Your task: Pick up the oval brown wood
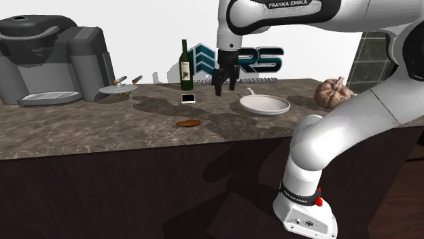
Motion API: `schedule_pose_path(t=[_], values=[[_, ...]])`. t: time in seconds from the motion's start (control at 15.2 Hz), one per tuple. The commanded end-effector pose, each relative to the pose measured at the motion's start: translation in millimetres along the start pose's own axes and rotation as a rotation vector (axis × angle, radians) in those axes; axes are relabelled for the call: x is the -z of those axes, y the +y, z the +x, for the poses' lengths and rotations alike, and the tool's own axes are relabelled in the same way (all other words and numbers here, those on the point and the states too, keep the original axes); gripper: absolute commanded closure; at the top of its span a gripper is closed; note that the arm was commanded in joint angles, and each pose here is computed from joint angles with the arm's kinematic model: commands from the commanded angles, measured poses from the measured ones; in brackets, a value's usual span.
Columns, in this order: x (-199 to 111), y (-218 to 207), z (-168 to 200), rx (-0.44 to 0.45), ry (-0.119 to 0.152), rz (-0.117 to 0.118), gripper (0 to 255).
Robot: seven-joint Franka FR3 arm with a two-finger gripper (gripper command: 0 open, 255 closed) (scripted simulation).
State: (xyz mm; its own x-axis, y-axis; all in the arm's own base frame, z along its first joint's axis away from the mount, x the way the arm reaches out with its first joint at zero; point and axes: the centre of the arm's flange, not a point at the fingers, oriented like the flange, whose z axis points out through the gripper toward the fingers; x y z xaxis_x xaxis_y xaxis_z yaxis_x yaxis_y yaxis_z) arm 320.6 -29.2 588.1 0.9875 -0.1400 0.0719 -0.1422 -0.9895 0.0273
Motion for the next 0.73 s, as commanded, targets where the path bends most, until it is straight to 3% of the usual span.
schedule_pose_path(t=[0.0,0.66], values=[[0,0,0,0.000,0.000,0.000,0],[-60,-88,90,0.315,-0.093,0.027,0]])
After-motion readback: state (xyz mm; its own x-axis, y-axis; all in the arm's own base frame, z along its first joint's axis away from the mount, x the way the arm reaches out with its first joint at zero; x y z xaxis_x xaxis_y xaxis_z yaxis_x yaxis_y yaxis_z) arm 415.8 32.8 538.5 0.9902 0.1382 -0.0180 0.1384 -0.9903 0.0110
